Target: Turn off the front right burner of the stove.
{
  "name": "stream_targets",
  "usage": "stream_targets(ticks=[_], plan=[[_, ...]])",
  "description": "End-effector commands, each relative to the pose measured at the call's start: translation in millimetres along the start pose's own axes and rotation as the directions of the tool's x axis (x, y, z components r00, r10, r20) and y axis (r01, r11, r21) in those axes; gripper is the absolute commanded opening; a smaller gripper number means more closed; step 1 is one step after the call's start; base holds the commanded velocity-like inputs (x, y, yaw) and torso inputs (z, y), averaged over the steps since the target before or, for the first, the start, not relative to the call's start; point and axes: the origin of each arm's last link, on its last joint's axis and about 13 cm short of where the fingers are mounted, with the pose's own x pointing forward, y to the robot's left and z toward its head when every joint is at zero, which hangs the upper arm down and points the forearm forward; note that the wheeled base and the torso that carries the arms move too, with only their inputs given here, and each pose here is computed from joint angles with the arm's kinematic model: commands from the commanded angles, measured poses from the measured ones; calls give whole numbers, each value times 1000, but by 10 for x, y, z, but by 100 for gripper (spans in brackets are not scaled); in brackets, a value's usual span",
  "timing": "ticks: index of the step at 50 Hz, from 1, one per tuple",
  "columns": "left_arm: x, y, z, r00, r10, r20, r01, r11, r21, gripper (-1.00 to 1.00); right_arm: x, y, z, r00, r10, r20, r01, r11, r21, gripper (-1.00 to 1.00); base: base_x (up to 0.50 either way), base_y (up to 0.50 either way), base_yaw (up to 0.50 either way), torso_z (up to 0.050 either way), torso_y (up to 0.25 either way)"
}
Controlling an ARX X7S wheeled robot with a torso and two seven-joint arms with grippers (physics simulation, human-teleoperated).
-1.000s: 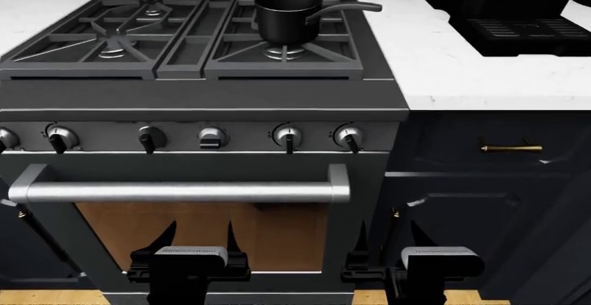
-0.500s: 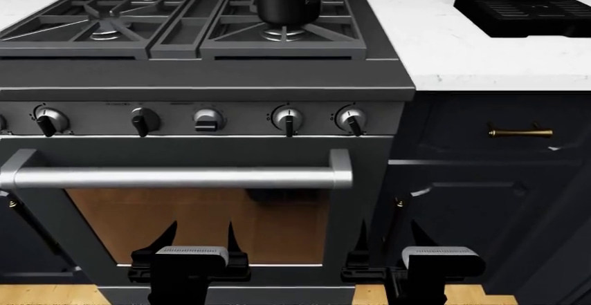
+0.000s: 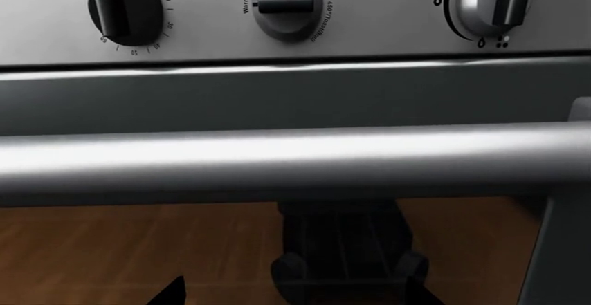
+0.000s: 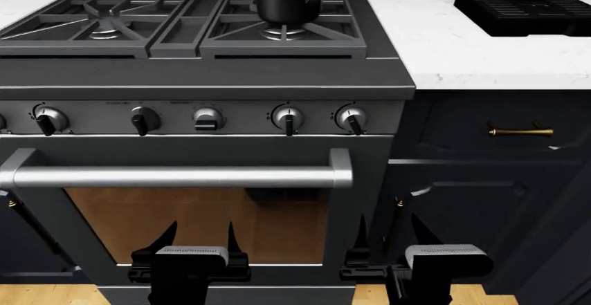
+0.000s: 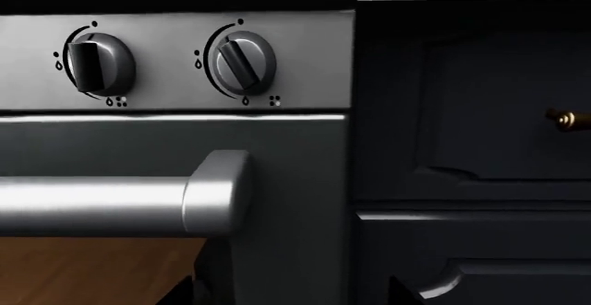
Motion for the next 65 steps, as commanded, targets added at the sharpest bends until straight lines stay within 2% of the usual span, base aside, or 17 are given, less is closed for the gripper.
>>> stream_targets(ticks=[1,9,15,19,23,26,37,41,48,65], plan=[[4,-1,-2,1000,-1,-2,1,1000,-2,100,-122,54,460,996,41,75,-44,998,40,100,0,0,0,0,0],[4,-3,0,1000,-2,-2,2,1000,-1,100,-52,86,782,986,41,159,-44,999,10,100,0,0,0,0,0],[5,-5,-2,1000,-8,-4,8,1000,1,100,49,93,946,992,10,124,-6,999,-32,100,0,0,0,0,0],[5,-5,-5,1000,-14,-6,14,1000,3,100,124,147,1014,993,22,115,-17,999,-51,100,0,0,0,0,0],[4,-2,-7,1000,-14,-4,14,1000,-2,100,219,200,1002,994,21,112,-9,994,-107,100,0,0,0,0,0],[5,-1,-10,1000,-14,-5,14,1000,-4,100,301,222,992,995,11,95,1,993,-120,100,0,0,0,0,0],[-3,-1,-3,1000,-13,-2,13,1000,-8,100,597,281,1117,999,-12,31,14,997,-71,100,0,0,0,0,0],[-3,-3,-2,1000,-14,-3,14,1000,-7,100,677,314,1138,999,-32,42,35,997,-75,100,0,0,0,0,0],[-3,1,-7,1000,-13,-3,13,1000,-8,100,765,380,1077,999,-26,20,28,996,-84,100,0,0,0,0,0],[8,3,-12,1000,-12,-9,12,1000,-4,100,940,392,936,999,-33,-39,29,995,-100,100,0,0,0,0,0]])
